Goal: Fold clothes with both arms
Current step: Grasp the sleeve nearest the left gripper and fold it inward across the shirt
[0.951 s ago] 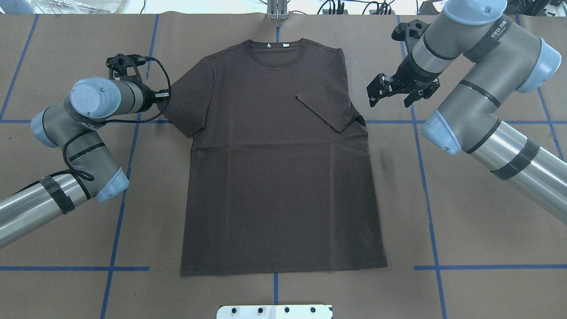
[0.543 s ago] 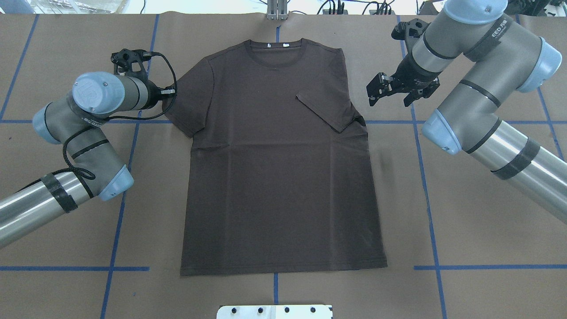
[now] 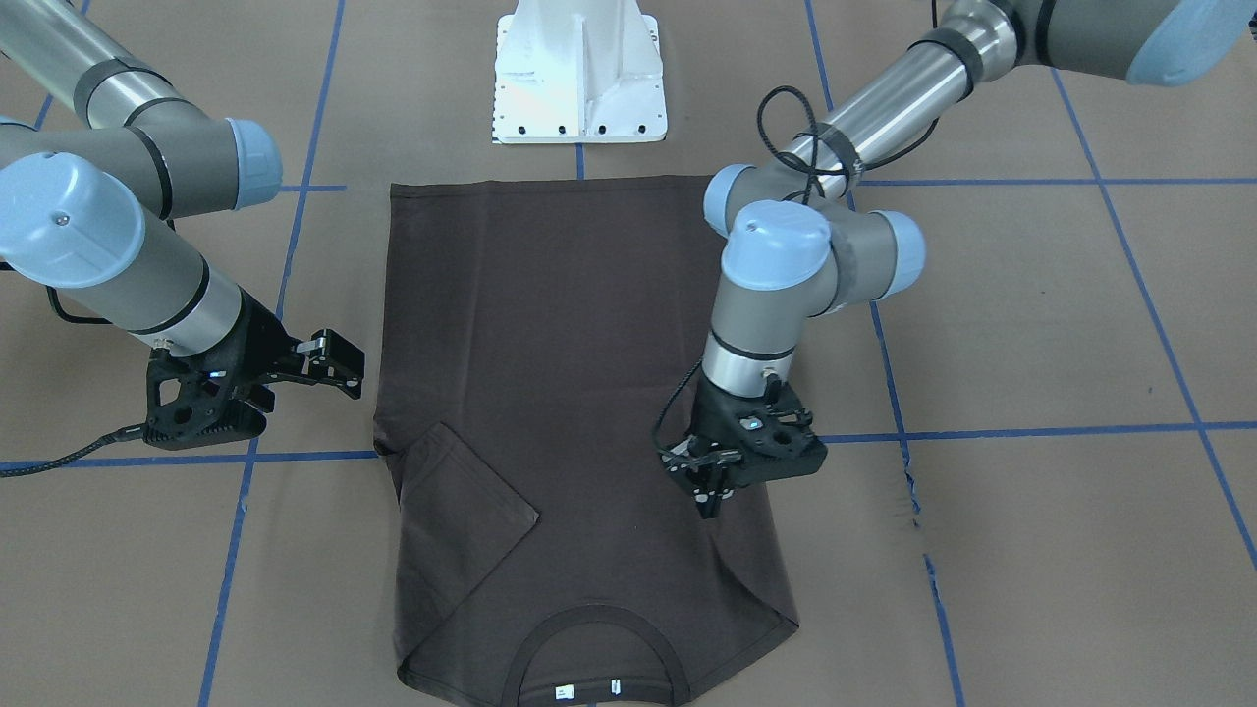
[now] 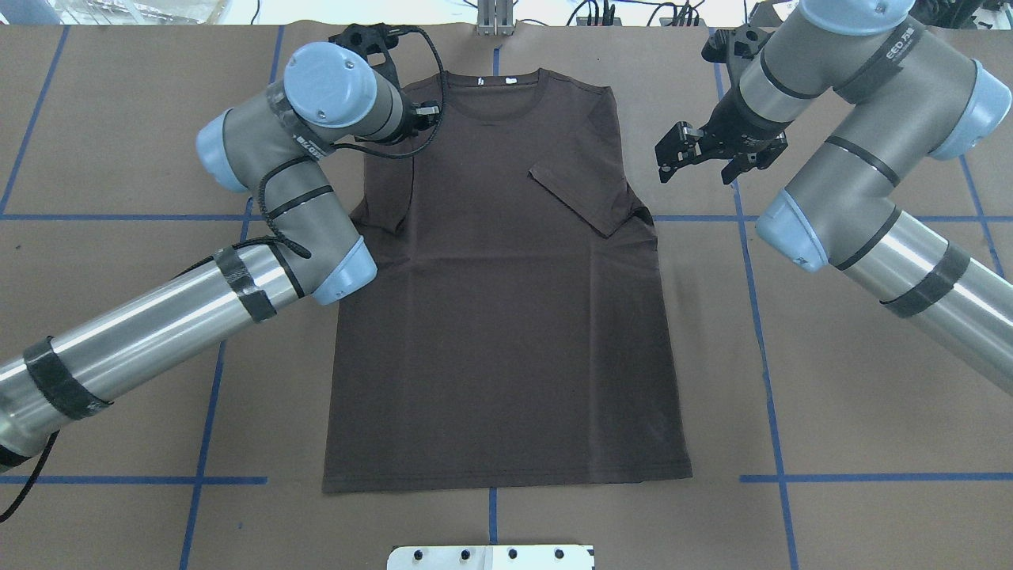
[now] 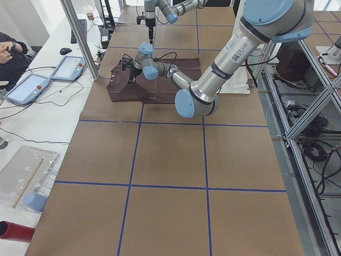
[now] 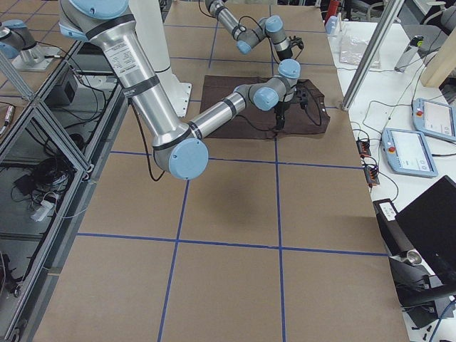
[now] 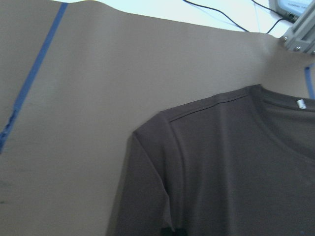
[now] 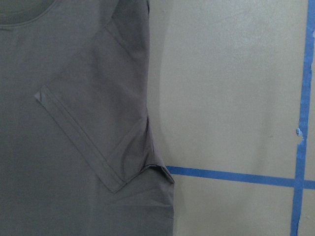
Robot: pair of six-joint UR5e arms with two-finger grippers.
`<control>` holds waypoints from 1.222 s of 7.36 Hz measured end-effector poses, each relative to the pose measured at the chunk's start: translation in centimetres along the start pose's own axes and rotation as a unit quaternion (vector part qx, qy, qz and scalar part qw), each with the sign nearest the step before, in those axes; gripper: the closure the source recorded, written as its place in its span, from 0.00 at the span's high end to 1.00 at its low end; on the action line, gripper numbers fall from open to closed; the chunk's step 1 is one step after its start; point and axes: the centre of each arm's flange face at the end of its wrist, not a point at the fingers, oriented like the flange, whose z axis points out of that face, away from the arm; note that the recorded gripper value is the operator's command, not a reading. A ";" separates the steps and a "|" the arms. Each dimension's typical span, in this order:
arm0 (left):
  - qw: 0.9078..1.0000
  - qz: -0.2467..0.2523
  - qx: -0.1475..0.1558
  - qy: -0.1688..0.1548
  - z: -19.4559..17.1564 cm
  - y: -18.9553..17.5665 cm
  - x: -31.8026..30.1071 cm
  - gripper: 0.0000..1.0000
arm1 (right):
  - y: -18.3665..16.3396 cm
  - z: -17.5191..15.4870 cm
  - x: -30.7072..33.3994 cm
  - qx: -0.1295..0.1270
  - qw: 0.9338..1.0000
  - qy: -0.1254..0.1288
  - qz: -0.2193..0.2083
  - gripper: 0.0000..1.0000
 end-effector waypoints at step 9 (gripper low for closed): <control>0.997 0.032 -0.067 0.033 -6.0 5.9 -4.2 1.00 | 7.6 -0.3 2.3 0.003 0.999 0.002 0.049 1.00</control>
